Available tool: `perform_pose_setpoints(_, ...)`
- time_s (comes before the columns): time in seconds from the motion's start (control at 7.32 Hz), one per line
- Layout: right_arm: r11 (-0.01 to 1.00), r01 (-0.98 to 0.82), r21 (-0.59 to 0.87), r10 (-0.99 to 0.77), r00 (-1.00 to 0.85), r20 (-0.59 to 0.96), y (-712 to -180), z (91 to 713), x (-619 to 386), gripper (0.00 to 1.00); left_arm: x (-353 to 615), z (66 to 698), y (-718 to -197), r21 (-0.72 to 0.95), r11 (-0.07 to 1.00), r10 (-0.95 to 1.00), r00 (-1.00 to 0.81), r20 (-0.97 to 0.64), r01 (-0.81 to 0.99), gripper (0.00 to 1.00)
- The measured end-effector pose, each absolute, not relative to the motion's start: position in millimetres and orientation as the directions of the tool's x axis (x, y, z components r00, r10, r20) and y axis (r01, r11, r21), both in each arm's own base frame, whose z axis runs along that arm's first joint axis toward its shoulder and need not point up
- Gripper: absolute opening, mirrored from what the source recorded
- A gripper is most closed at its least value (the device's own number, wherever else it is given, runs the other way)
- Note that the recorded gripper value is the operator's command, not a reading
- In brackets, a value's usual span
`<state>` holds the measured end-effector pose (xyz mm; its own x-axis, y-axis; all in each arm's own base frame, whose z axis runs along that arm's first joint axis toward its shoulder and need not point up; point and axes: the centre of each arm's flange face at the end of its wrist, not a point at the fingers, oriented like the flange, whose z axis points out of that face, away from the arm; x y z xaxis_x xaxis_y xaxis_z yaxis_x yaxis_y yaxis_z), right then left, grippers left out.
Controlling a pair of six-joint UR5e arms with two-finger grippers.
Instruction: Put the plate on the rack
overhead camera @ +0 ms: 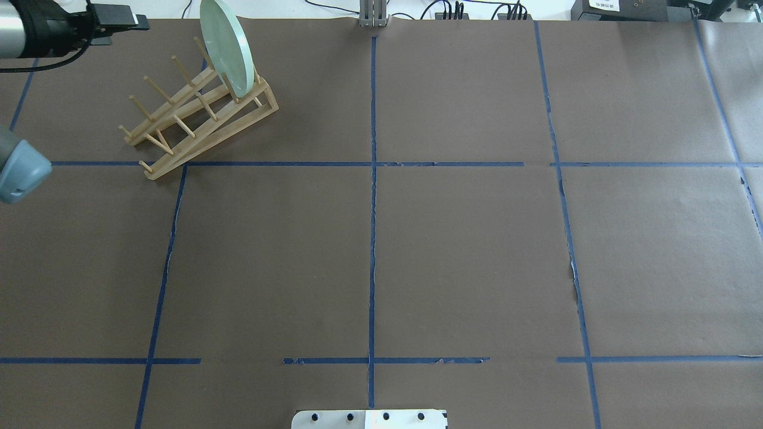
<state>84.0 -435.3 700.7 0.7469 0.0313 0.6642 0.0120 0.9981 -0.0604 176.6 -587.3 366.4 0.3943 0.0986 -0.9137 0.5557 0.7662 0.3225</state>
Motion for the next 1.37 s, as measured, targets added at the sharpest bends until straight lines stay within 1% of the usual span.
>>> perform_pose_setpoints(0.27, 0.998, 0.012, -0.059, 0.031, 0.747, 0.664, -435.4, 700.4, 84.0, 1.00, 126.6, 358.2, -561.7, 0.435, 0.779, 0.152, 0.536, -0.831, 0.453, 1.00)
perform_pose_setpoints(0.55, 0.998, 0.012, -0.059, 0.031, 0.747, 0.664, -435.5, 700.4, 84.0, 1.00, 93.2, 344.0, -553.6, 0.507, 0.795, 0.177, 0.671, -0.720, 0.334, 1.00)
perform_pose_setpoints(0.68, 0.998, 0.012, -0.060, 0.031, 0.747, 0.664, -435.4, 700.5, 83.9, 1.00, 85.9, 349.5, -551.1, 0.526, 0.811, 0.200, 0.723, -0.661, 0.257, 1.00)
perform_pose_setpoints(0.96, 0.998, 0.012, -0.059, 0.030, 0.747, 0.664, -435.4, 700.5, 84.0, 1.00, 84.1, 397.2, -550.8, 0.543, 0.836, 0.289, 0.779, -0.556, 0.077, 1.00)
perform_pose_setpoints(1.09, 0.998, 0.012, -0.060, 0.030, 0.747, 0.664, -435.4, 700.7, 84.0, 1.00, 83.0, 428.8, -551.6, 0.520, 0.854, 0.328, 0.772, -0.545, 0.004, 1.00)
perform_pose_setpoints(1.37, 0.998, 0.013, -0.059, 0.030, 0.747, 0.664, -435.4, 700.7, 84.0, 1.00, 59.5, 500.1, -537.0, 0.406, 0.912, 0.323, 0.705, -0.631, -0.054, 1.00)
